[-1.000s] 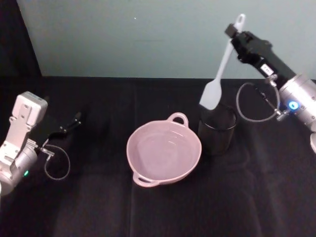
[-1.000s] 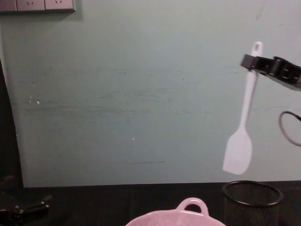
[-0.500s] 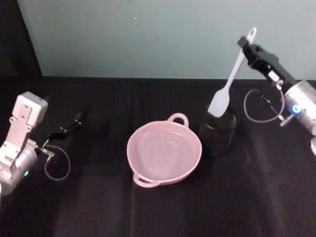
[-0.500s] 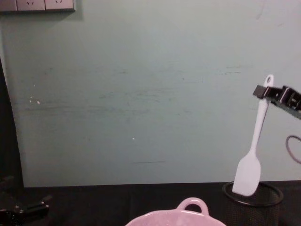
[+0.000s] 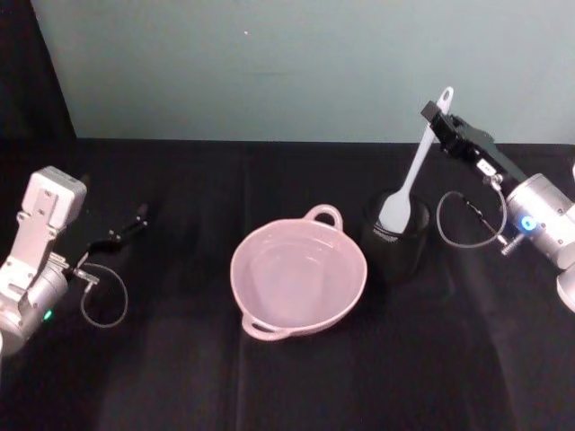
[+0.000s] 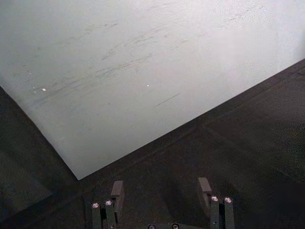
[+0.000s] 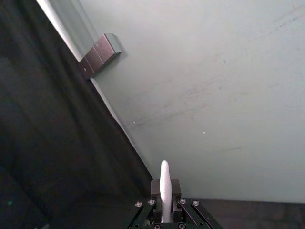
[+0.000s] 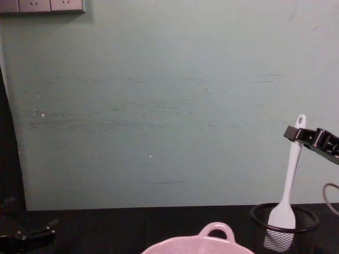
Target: Use the one hand to pick up the spoon and stir the clear water in the bowl.
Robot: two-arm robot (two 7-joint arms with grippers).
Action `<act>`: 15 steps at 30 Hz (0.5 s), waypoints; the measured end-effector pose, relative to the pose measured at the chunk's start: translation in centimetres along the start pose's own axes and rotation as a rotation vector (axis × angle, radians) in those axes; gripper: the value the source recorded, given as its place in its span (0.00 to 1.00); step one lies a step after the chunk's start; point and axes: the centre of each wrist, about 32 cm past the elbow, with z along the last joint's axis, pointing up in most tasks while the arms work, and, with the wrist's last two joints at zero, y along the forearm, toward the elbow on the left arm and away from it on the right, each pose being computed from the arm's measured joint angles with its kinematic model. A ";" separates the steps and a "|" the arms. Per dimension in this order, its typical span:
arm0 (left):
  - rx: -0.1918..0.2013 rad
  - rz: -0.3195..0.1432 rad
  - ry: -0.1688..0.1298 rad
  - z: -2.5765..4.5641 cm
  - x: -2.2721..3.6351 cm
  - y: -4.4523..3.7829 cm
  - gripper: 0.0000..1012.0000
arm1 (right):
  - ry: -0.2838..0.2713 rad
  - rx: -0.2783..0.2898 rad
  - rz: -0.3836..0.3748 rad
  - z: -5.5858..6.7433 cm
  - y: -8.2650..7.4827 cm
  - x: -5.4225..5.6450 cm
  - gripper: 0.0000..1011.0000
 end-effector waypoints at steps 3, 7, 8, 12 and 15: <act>0.000 0.000 0.000 0.00 0.00 0.00 1.00 | 0.011 -0.008 -0.003 -0.4 -0.2 0.3 0.12; 0.000 0.000 0.000 0.00 0.00 0.00 1.00 | 0.027 -0.021 -0.004 -1.0 -0.4 0.6 0.12; 0.000 0.000 0.000 0.00 0.00 0.00 1.00 | 0.032 -0.026 -0.006 -1.2 -0.4 0.7 0.12; 0.000 0.000 0.000 0.00 0.00 0.00 1.00 | 0.040 -0.035 -0.004 -1.5 -0.5 0.9 0.12; 0.000 0.000 0.000 0.00 0.00 0.00 1.00 | 0.041 -0.039 -0.002 -1.6 -0.6 0.9 0.12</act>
